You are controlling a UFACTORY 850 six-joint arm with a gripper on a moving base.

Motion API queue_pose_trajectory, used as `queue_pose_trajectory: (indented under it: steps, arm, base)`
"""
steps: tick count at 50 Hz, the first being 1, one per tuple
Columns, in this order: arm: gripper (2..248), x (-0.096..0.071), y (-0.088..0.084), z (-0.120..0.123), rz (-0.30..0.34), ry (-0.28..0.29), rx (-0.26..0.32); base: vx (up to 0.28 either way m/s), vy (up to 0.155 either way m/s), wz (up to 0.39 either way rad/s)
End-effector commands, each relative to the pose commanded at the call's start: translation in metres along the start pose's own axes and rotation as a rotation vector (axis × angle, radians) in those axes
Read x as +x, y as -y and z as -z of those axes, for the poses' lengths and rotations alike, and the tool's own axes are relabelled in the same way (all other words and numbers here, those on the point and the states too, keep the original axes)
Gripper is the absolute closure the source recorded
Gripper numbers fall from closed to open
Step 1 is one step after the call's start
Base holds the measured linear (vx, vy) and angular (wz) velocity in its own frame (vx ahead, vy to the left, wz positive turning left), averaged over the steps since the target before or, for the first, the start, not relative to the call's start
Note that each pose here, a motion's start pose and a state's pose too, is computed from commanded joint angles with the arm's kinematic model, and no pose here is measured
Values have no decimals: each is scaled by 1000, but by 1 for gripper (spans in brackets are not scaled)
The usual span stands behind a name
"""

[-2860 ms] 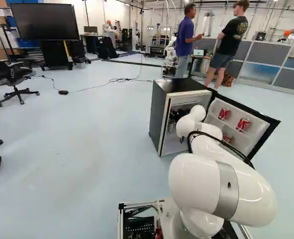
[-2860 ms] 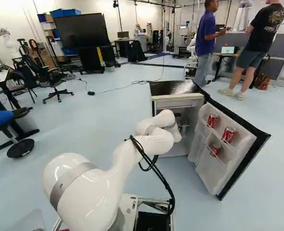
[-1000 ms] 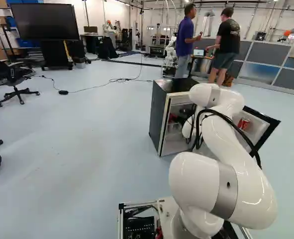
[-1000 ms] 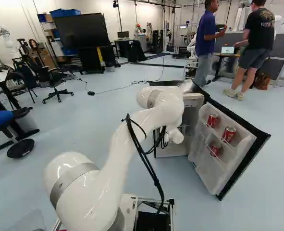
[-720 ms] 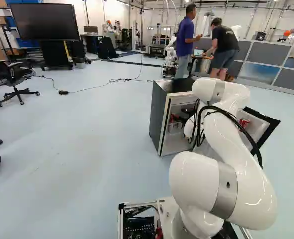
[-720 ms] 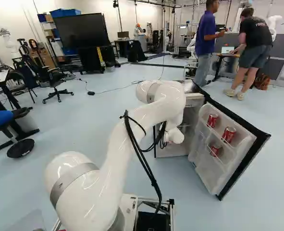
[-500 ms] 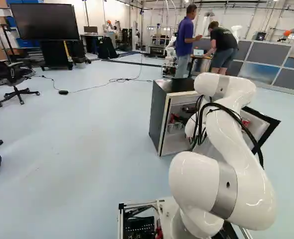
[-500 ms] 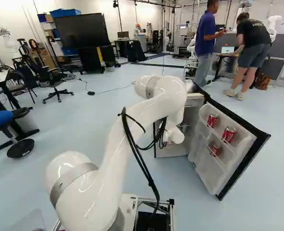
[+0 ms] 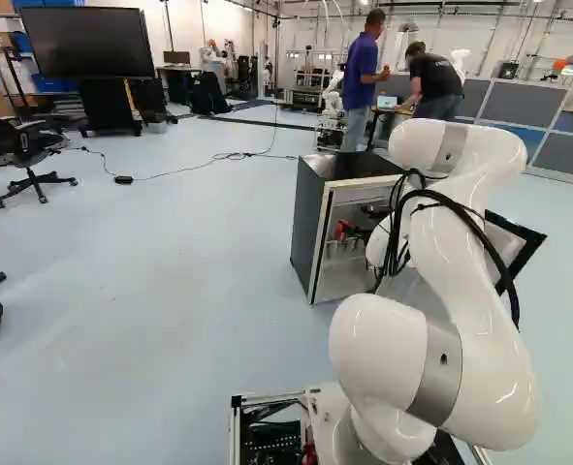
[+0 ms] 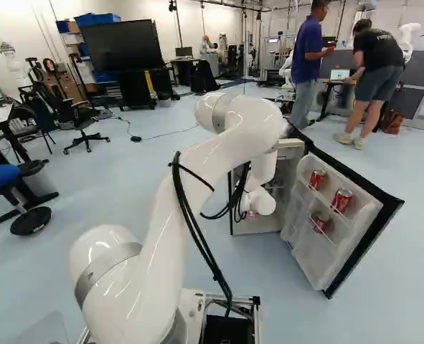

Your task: Grab a drink from the fridge

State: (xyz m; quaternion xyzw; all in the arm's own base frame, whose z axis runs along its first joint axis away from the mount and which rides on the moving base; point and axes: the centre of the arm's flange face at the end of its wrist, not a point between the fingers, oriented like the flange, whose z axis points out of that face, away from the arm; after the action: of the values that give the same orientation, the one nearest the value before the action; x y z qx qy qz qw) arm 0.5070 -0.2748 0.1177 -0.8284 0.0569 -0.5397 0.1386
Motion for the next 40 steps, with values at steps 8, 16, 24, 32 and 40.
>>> queue_pose_trajectory:
  steps: [8,16,24,32,40]
  arm:
    - [166,5,7,20,-12,5,-11]
    - [166,9,14,40,-24,8,-23]
    - [166,14,21,59,-35,9,-36]
    - [166,18,29,79,-46,10,-49]
    - [166,21,35,99,-56,8,-64]
  base:
    - [0,0,0]
    - [0,0,0]
    - [0,0,0]
    - [0,0,0]
    - [0,0,0]
